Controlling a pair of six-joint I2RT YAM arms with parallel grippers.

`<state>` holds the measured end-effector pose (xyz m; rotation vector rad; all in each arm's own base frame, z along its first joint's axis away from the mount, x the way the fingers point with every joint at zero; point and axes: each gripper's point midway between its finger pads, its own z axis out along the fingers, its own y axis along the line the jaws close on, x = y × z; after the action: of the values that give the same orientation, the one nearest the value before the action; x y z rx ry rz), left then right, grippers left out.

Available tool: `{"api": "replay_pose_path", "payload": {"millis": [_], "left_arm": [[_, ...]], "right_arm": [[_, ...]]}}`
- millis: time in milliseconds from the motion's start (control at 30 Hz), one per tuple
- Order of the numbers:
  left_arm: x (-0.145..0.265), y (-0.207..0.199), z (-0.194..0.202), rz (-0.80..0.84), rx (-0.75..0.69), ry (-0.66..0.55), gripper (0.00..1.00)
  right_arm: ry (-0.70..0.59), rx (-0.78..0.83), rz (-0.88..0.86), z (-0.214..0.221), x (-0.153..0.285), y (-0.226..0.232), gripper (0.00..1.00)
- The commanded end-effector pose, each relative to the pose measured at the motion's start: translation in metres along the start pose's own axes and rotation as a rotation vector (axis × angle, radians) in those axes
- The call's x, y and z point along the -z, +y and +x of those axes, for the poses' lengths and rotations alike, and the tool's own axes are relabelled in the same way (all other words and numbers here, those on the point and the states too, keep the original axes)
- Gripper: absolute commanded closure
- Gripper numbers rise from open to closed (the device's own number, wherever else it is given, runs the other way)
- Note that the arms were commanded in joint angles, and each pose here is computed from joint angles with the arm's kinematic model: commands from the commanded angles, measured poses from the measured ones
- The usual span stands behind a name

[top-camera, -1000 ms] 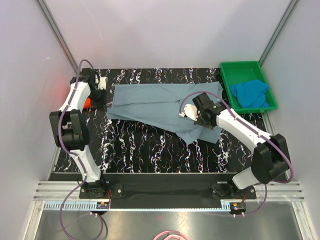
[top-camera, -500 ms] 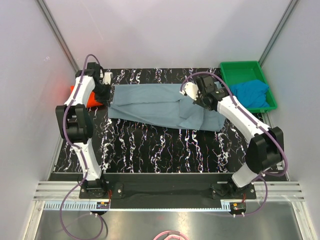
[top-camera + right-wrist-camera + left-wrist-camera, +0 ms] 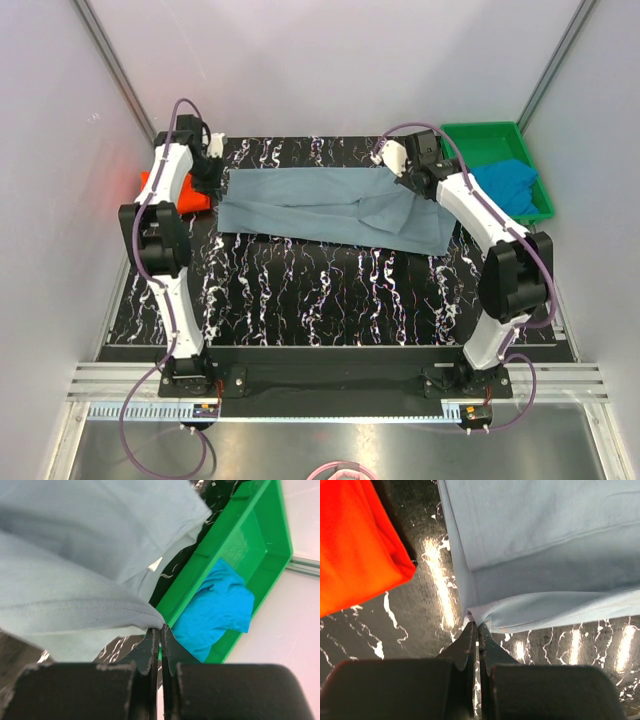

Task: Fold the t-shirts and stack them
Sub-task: Fold the tshirt

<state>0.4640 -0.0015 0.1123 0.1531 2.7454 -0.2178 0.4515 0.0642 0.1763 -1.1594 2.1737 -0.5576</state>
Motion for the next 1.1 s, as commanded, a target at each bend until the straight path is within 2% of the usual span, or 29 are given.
{"api": "replay_pose_path", "payload": {"millis": [0, 500, 800, 1067], "left_arm": [[-0.001, 0.001, -0.020, -0.022, -0.030, -0.050, 1.00], [-0.018, 0.006, -0.031, -0.047, -0.043, -0.054, 1.00], [-0.035, 0.015, -0.034, -0.088, -0.039, -0.045, 1.00], [-0.043, 0.014, -0.045, -0.118, -0.050, -0.065, 1.00]], "right_arm": [[-0.055, -0.036, 0.104, -0.021, -0.003, -0.037, 1.00], [-0.080, -0.085, 0.168, -0.051, -0.053, -0.074, 1.00], [-0.038, -0.090, 0.160, -0.044, -0.098, -0.074, 1.00], [-0.029, -0.116, 0.191, -0.037, -0.113, -0.089, 1.00]]}}
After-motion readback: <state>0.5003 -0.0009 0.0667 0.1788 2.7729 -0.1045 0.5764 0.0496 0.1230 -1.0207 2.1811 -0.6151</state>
